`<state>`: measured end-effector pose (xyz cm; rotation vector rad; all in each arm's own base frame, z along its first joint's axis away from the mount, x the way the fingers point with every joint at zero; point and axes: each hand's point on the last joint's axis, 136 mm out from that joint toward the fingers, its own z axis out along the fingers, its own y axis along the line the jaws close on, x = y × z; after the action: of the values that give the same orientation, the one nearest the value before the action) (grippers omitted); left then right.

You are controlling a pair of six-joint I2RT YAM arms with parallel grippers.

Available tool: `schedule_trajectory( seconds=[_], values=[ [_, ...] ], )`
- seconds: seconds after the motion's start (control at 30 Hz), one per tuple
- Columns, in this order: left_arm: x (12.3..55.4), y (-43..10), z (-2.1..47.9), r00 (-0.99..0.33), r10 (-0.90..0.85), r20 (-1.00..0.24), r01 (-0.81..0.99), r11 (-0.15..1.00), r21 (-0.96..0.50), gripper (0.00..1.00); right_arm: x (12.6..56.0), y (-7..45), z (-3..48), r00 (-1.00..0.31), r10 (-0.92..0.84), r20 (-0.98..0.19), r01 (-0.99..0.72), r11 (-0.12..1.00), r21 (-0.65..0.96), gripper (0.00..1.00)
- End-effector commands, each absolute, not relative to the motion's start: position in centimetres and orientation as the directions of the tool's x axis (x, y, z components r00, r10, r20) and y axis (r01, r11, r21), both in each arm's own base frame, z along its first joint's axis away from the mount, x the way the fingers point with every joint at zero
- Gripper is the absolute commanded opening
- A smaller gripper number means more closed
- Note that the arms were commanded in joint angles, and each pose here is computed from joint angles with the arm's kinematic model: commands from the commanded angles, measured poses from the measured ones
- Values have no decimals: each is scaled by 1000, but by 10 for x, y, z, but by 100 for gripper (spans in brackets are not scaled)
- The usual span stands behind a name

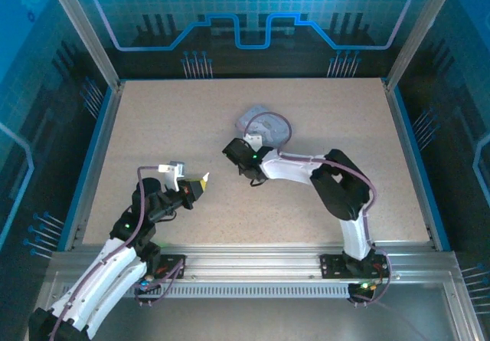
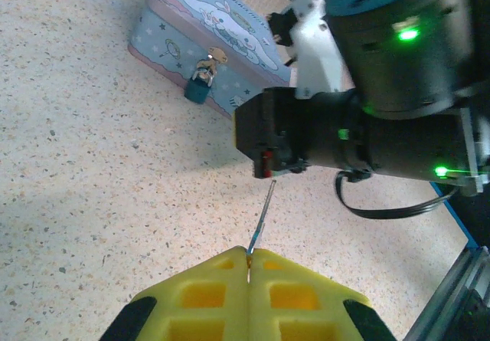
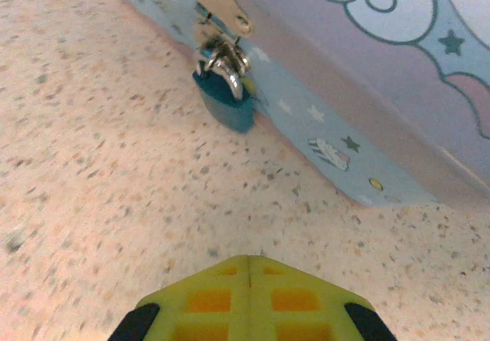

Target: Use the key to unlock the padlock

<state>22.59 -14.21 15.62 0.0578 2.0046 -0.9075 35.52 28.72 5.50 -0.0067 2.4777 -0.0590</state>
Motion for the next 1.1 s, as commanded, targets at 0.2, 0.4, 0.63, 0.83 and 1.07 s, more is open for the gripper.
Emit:
schedule_trajectory(
  seconds=[0.2, 0.4, 0.63, 0.83, 1.07],
  values=[
    [236, -142, 150, -620, -275, -735, 332, 757, -563, 0, 351, 271, 96, -788, 14, -615, -51, 995, 88, 2],
    [252, -152, 158, -649, -261, -714, 326, 753, -572, 0, 394, 277, 147, -795, -64, -604, -95, 995, 19, 10],
    [256, -149, 163, -629, -272, -729, 320, 764, -560, 0, 484, 240, 146, -828, 103, -551, 61, 994, 94, 20],
    [255, -149, 158, -631, -260, -731, 324, 768, -552, 0, 543, 235, 114, -836, 168, -522, 113, 984, 136, 29],
    [251, -149, 150, -636, -251, -729, 328, 767, -551, 0, 574, 240, 82, -868, 215, -447, 114, 963, 242, 32]
  ],
)
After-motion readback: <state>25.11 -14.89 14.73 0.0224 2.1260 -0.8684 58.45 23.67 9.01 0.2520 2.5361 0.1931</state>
